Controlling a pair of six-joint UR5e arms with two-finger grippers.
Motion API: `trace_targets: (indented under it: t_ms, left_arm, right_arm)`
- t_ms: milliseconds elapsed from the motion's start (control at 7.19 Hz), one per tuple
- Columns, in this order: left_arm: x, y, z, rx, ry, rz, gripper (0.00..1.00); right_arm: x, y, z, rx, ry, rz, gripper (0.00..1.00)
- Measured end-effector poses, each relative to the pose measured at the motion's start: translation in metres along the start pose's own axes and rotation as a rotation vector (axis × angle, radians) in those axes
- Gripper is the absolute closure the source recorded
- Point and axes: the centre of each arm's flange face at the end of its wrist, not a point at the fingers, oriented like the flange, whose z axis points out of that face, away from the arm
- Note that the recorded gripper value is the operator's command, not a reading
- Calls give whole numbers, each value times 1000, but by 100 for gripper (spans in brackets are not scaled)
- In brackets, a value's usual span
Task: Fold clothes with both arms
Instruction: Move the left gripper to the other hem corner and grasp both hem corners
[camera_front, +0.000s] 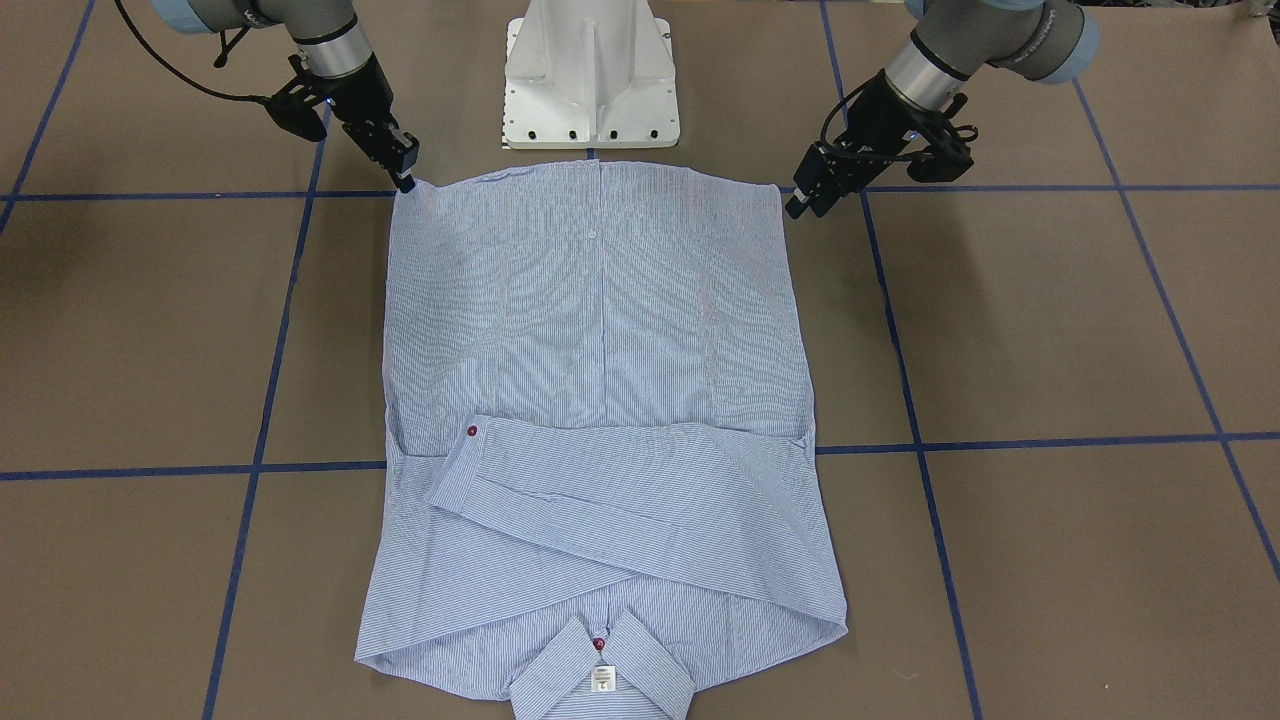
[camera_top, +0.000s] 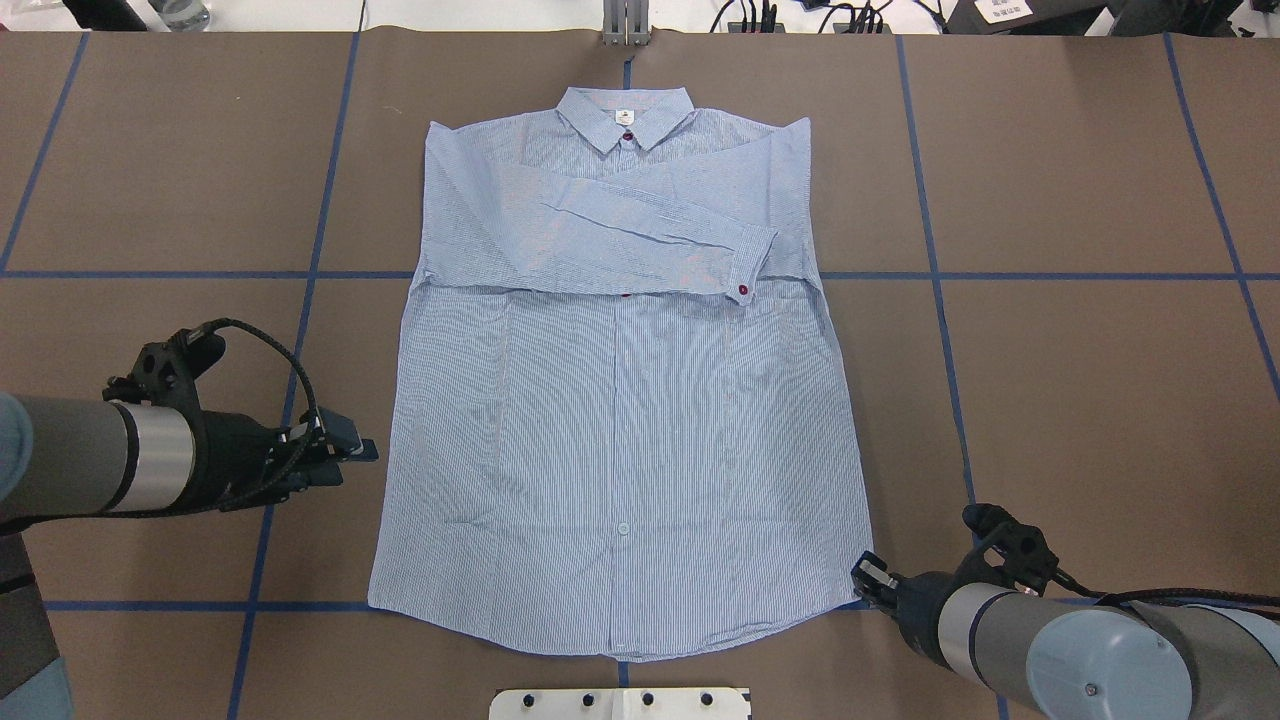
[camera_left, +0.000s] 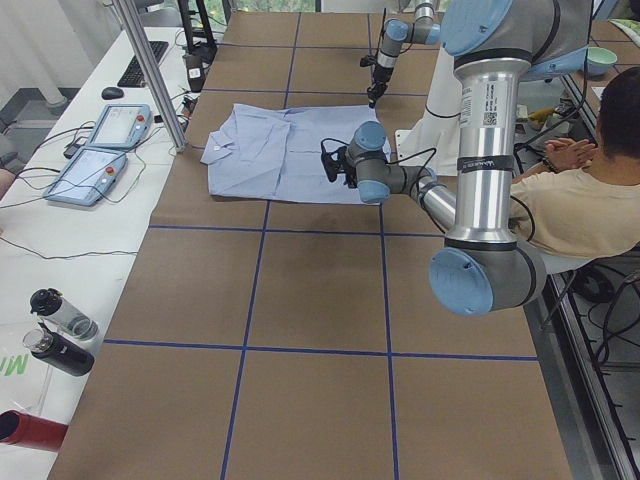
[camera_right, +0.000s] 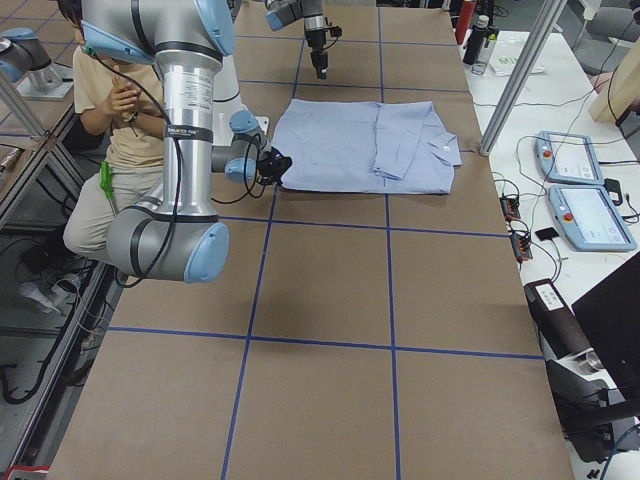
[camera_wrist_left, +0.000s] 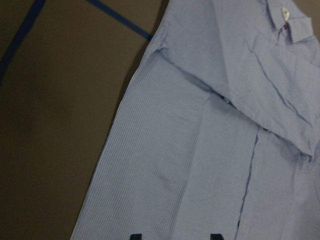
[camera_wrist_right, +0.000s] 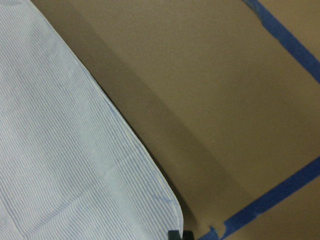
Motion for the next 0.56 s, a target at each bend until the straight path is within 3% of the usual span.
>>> trace_targets:
  t_ms: [139, 556]
  left_arm:
    - [-12, 26, 16, -30, -36, -45, 45]
    - [-31, 77, 51, -42, -157, -129, 46]
  right_arm:
    - [0, -1, 0, 0, 2, -1, 100]
    - [1, -2, -2, 1, 1, -1, 100]
